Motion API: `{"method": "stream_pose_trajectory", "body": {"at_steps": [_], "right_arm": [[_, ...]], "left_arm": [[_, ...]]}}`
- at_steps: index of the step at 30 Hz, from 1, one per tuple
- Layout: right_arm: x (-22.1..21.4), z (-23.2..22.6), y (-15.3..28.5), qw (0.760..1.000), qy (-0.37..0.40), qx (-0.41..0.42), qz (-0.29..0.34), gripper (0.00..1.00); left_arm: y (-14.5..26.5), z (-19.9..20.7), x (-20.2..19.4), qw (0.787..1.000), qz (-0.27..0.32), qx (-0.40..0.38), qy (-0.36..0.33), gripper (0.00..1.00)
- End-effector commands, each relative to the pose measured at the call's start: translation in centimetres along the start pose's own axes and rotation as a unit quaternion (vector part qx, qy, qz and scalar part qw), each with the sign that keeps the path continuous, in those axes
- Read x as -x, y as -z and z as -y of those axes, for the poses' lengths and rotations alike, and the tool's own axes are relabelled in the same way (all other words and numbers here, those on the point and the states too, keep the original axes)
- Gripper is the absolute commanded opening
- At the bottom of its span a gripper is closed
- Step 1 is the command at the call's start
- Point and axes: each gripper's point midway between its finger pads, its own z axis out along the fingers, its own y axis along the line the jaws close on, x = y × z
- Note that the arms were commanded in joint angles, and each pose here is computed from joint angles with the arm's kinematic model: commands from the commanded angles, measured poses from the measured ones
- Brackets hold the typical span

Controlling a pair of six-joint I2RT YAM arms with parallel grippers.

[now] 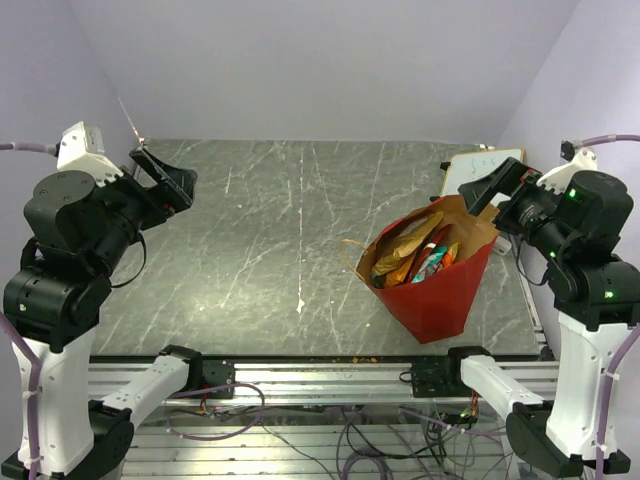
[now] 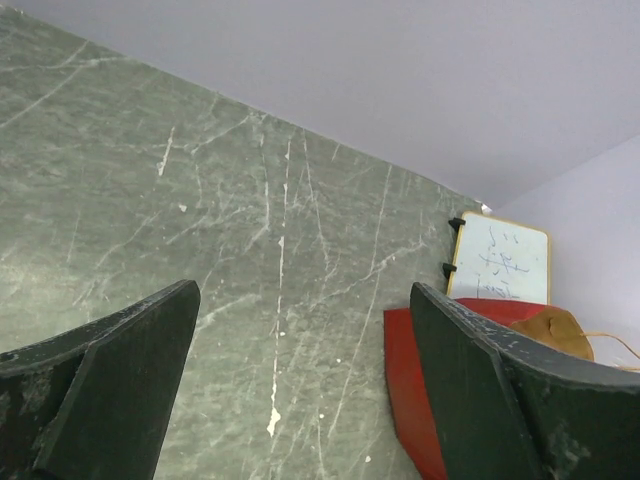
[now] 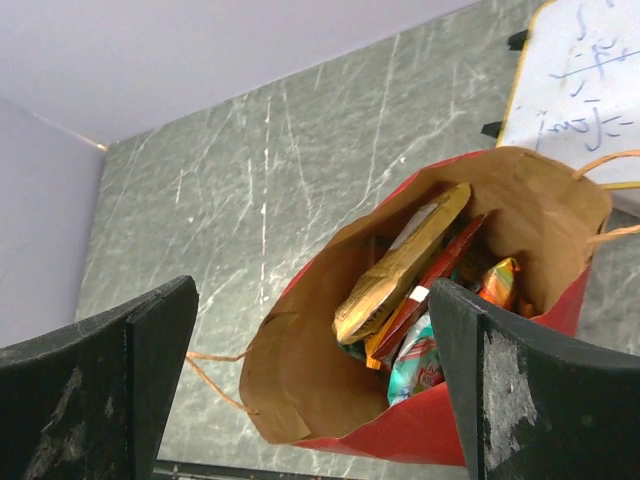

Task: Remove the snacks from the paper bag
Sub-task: Adjust the paper bag at the center of the board.

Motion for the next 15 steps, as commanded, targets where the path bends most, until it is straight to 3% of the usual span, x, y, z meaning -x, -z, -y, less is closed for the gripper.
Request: {"method": "stream_pose_trajectory", "body": {"at_steps": [1, 15], "right_arm": [[1.2, 1.4, 0.9, 0.999, 0.012, -0.048, 0.016, 1.00], [2.7, 3.8, 0.5, 0.991, 0.022, -0.127, 0.024, 1.00]], "left_arm": [[-0.4, 0.0, -0.6, 1.000, -0.005, -0.001, 0.015, 0.97], [-3.2, 0.6, -5.7, 0.993, -0.068, -0.025, 0.091, 0.99]]}}
